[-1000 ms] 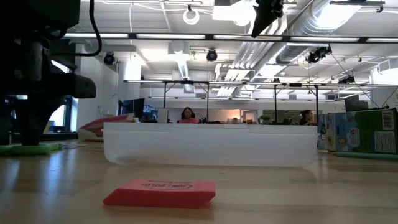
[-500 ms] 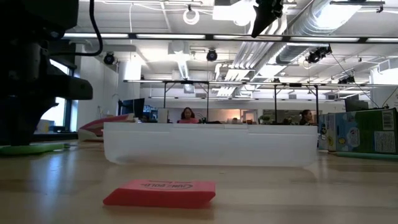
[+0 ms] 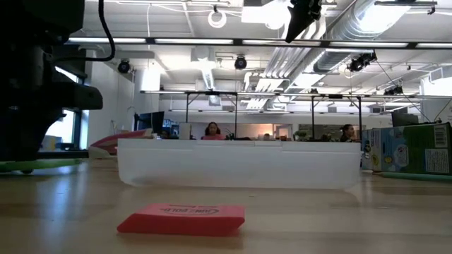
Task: Pack school essentials
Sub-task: Put the green scissors into the supply box
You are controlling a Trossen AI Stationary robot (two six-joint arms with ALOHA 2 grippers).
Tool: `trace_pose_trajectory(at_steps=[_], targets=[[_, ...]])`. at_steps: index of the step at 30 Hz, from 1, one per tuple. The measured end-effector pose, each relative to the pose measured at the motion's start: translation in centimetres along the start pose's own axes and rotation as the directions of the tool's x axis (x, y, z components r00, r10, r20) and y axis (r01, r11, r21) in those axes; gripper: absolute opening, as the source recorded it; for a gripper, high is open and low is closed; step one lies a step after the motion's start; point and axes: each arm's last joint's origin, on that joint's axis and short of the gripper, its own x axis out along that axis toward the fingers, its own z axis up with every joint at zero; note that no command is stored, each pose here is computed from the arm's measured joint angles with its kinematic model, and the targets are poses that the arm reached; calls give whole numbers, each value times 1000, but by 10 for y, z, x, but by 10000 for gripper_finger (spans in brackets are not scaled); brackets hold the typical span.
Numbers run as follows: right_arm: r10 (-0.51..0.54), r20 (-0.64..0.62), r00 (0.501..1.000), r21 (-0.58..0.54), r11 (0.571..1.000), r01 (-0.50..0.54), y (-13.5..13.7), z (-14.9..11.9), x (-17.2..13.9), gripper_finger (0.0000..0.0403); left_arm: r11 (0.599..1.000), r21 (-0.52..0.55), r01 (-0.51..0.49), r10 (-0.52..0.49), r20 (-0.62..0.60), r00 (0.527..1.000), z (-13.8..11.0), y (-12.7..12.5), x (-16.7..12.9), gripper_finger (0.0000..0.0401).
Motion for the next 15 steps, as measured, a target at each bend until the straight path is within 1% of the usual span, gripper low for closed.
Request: trace_pose_trajectory(at_steps=[5, 9, 12, 15], targets=[[0, 0, 1000, 0, 1000, 0, 0, 0, 0, 0, 999, 3, 39, -39, 10, 999, 2, 0, -6, 80], [0, 0, 1000, 0, 1000, 0, 0, 0, 0, 0, 996, 31, 87, -88, 11, 996, 4, 0, -14, 81], [0, 0, 1000, 0, 1000, 0, 0, 0, 0, 0, 985, 63, 162, -165, 47, 985, 8, 0, -23, 81], [-10, 1, 1000, 9, 1000, 10, -2, 0, -1, 0, 962, 117, 248, -260, 99, 961, 13, -4, -39, 81]])
